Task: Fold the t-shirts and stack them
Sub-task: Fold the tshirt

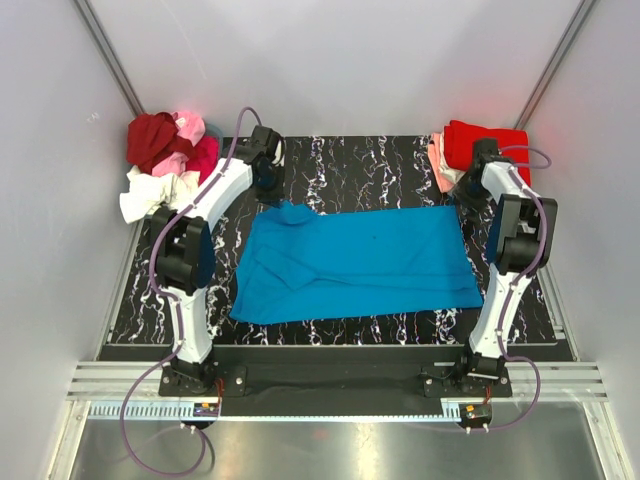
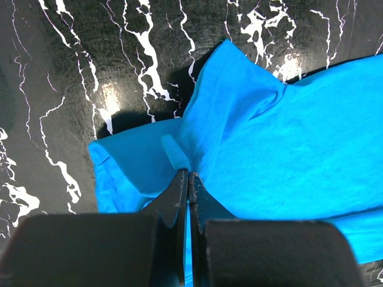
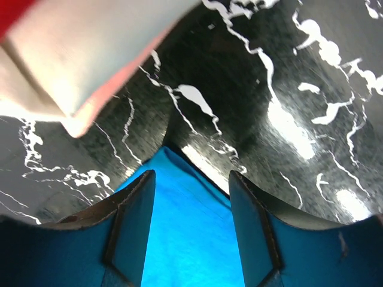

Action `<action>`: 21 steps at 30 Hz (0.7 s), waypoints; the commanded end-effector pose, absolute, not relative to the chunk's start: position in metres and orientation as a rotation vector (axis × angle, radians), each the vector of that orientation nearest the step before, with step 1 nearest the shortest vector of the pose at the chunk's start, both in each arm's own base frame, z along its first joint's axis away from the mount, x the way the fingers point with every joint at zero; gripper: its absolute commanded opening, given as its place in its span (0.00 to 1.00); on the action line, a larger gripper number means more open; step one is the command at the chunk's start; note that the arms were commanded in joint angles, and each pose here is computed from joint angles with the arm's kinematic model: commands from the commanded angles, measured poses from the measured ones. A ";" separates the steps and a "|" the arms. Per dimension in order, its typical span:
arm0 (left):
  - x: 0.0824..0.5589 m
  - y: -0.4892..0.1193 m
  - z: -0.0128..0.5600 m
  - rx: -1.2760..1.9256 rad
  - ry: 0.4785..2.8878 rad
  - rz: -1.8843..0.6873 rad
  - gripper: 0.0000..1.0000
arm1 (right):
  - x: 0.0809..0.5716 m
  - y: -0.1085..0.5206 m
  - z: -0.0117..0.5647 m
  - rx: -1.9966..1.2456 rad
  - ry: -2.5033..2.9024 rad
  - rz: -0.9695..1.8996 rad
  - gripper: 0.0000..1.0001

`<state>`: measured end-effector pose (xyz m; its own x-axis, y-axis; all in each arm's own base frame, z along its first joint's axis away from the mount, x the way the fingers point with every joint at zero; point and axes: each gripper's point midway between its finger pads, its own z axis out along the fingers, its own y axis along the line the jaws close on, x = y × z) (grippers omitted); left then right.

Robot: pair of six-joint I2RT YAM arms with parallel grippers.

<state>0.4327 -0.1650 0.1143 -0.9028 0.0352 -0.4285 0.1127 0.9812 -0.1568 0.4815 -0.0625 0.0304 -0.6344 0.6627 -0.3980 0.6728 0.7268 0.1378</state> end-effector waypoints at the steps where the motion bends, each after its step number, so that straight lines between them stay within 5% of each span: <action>1: 0.437 -0.162 0.136 0.131 2.630 -0.235 0.00 | 0.495 -0.061 0.036 0.996 2.500 -0.016 0.59; 11: 0.437 -0.162 0.136 0.134 2.629 -0.232 0.00 | 0.491 -0.041 0.015 0.953 2.560 0.031 0.50; 19: 0.437 -0.160 0.134 0.135 2.636 -0.222 0.00 | 0.493 -0.043 0.011 0.947 2.566 0.014 0.21; 21: 0.437 -0.160 0.134 0.137 2.634 -0.222 0.00 | 0.494 -0.041 0.010 0.942 2.573 0.023 0.05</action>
